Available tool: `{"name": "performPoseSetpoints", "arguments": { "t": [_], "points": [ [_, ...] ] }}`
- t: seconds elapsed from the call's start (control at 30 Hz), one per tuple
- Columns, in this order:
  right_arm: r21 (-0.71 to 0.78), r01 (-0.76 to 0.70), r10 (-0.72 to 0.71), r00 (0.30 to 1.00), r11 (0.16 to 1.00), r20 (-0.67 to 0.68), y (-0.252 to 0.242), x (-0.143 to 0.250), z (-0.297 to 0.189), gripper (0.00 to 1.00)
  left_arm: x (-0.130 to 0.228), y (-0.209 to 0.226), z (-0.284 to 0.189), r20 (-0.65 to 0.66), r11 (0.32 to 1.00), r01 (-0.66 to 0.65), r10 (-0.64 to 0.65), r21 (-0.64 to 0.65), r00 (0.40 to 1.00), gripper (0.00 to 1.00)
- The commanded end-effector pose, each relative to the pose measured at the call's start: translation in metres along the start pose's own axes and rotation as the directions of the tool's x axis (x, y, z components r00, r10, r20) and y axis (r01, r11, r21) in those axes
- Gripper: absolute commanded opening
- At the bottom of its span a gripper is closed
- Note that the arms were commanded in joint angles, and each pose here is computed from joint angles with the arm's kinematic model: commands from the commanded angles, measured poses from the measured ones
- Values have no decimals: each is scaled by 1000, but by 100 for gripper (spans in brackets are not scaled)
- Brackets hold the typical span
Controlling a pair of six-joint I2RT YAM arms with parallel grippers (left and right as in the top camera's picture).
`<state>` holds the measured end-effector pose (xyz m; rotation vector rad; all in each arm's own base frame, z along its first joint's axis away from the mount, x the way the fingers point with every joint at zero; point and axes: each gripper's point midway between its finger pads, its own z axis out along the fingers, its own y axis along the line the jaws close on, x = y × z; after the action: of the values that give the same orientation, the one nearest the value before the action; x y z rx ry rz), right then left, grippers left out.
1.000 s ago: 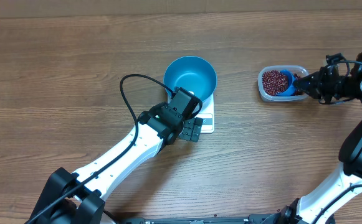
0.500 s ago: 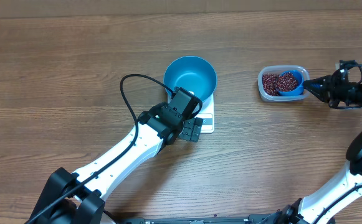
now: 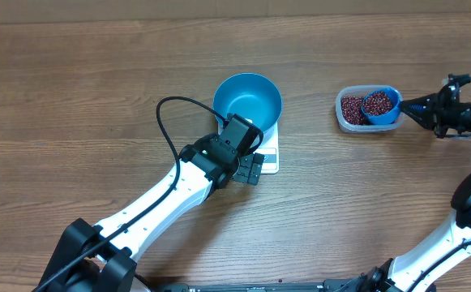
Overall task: Scoop item into bowl and weigh 150g on scale
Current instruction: 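Lift the bean-filled scoop out of the tub with the right gripper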
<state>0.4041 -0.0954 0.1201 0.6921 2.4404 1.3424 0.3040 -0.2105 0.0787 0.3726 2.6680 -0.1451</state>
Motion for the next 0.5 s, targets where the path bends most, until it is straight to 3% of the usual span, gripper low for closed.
{"name": "performPoseSetpoints", "arguments": {
  "t": [0.0,0.47],
  "points": [
    [-37,44,-43,999,998,25,20,-10,-12,4,0,2,2,-3,1000,-19,19,-7,1000,100],
    [-38,136,-135,991,990,13,70,-7,-43,4,0,2,2,-1,1000,-19,19,-6,1000,100]
  ]
}}
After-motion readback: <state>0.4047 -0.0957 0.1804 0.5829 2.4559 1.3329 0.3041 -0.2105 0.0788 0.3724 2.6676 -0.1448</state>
